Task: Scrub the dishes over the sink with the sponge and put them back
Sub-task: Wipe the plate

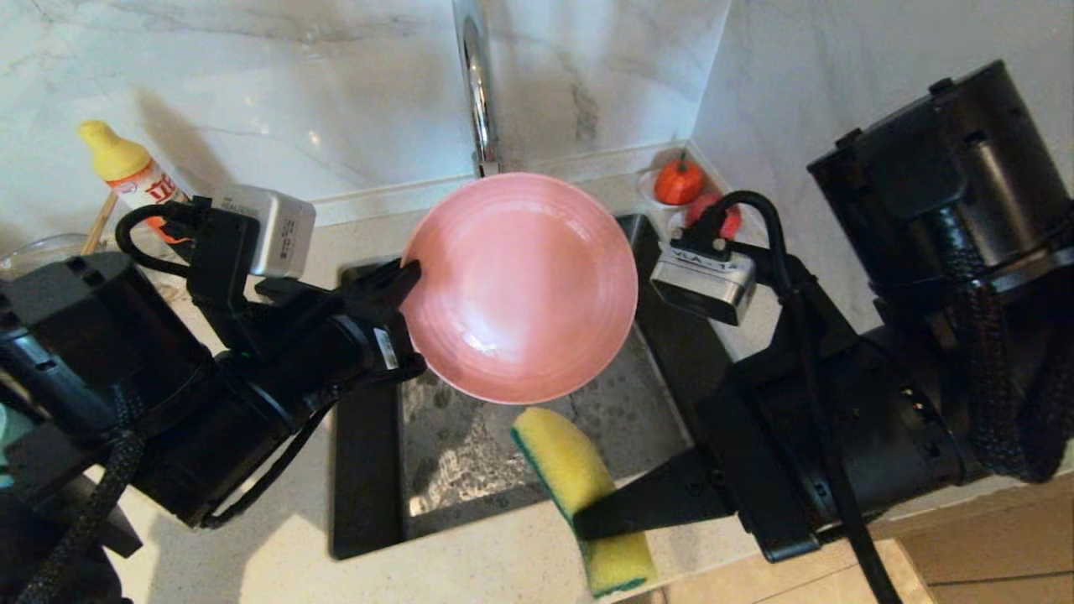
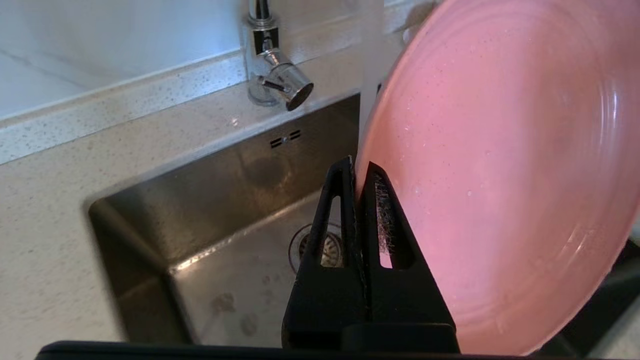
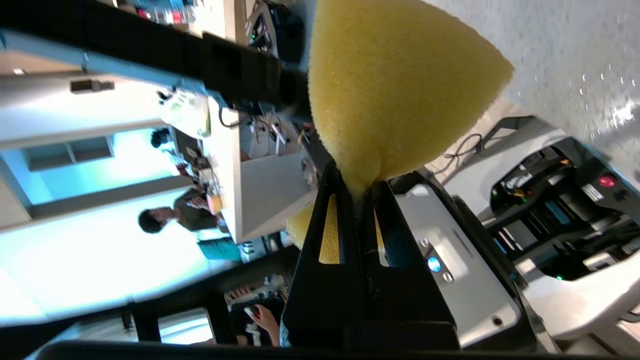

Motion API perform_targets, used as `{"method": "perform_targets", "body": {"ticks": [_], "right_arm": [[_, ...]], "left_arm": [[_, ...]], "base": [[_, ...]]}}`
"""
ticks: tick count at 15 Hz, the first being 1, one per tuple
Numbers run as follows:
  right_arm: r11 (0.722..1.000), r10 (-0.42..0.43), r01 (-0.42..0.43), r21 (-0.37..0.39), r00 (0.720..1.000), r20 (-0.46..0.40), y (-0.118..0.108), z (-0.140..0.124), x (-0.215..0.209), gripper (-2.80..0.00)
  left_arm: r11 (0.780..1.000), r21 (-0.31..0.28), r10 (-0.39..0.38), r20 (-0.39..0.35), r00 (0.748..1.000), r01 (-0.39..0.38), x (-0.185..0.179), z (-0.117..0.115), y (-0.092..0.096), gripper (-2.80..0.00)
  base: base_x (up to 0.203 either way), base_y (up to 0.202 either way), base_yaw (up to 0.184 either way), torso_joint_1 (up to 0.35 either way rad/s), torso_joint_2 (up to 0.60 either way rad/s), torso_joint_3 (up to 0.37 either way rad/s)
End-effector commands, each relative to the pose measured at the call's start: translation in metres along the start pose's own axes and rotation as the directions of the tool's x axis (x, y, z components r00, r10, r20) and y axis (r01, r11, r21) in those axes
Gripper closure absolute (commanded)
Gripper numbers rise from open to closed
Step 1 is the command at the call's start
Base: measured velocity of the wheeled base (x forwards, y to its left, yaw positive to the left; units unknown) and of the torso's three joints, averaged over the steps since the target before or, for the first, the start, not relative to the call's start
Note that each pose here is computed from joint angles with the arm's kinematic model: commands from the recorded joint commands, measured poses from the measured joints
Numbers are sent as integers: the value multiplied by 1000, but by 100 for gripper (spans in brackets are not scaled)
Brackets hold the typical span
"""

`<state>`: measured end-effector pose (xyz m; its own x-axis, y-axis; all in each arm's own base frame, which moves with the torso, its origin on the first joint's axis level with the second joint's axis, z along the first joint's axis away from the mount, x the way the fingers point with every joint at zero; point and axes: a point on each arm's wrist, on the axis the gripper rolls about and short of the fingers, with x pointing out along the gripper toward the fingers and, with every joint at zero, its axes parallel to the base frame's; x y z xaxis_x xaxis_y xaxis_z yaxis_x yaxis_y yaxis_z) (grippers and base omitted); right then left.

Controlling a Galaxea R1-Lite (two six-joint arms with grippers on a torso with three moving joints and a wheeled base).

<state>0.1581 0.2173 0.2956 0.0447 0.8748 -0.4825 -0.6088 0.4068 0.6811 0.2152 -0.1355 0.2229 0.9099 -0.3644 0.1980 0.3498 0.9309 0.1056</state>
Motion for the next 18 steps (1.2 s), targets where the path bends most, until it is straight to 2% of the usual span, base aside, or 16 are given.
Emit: {"method": "perform_targets", "body": {"ticks": [1,5,9,12,15,18], "right_arm": [[999,-9,9,33,1000,-20,-5,8,15,0],[993,-32,33,114,999,-18,0,28,24,0],[983,-49,57,173,997,-51,0,39,38,0],[974,-51,60,218,998,-44,1,51,48,0],[958,-87,96,270,995,-47,-2,58,58,0],[953,-106,114,280,993,-45,-5,58,63,0]], "left_arm": [[1000,0,-1,-8,1000,1,4,-5,-3,0],[999,-25,31,17,999,-30,-2,-11,-4,0],[999,-36,12,56,998,-10,-16,-12,-8,0],[999,-40,7,64,998,-4,-19,-14,-9,0],[999,-44,9,77,997,-6,-23,-11,-8,0],[999,-40,7,70,998,-4,-29,-14,-7,0]], "base": [[0,0,0,0,0,0],[0,0,0,0,0,0],[0,0,0,0,0,0],[0,0,0,0,0,0],[0,0,0,0,0,0],[0,0,0,0,0,0]]}}
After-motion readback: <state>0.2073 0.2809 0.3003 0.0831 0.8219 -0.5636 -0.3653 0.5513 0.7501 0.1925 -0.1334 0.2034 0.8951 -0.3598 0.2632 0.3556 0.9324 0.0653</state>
